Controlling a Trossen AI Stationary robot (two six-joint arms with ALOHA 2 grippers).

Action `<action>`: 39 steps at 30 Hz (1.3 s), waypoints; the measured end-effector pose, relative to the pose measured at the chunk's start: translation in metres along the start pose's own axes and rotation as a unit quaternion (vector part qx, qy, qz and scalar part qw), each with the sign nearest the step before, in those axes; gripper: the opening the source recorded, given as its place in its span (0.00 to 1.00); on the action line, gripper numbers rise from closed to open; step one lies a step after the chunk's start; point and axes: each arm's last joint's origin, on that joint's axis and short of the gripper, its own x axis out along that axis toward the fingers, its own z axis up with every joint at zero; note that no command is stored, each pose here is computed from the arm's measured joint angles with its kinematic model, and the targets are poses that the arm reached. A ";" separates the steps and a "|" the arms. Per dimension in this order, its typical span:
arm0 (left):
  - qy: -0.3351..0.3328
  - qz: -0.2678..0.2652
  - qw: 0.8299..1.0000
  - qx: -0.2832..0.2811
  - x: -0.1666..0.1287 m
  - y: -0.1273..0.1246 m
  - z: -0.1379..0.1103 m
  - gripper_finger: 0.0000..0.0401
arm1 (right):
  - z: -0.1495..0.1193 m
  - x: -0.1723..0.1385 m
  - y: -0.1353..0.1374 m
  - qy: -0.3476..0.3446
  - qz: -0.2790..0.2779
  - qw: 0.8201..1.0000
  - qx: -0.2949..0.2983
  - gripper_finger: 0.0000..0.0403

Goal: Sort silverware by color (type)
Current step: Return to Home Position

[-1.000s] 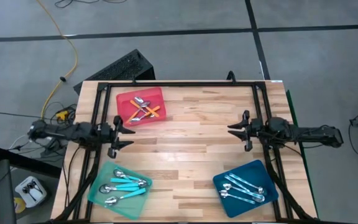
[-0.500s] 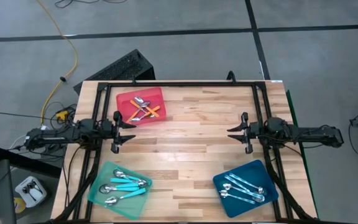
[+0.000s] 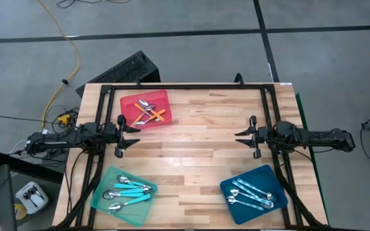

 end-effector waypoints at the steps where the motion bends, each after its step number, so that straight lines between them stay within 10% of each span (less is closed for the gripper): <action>1: 0.000 0.000 1.000 -0.007 0.000 0.000 0.000 0.47 | 0.000 0.000 0.000 0.000 0.000 1.000 0.000 0.30; 39: 0.000 0.000 1.000 -0.024 0.000 0.000 0.000 0.47 | 0.001 0.000 0.000 -0.003 0.000 1.000 0.000 0.30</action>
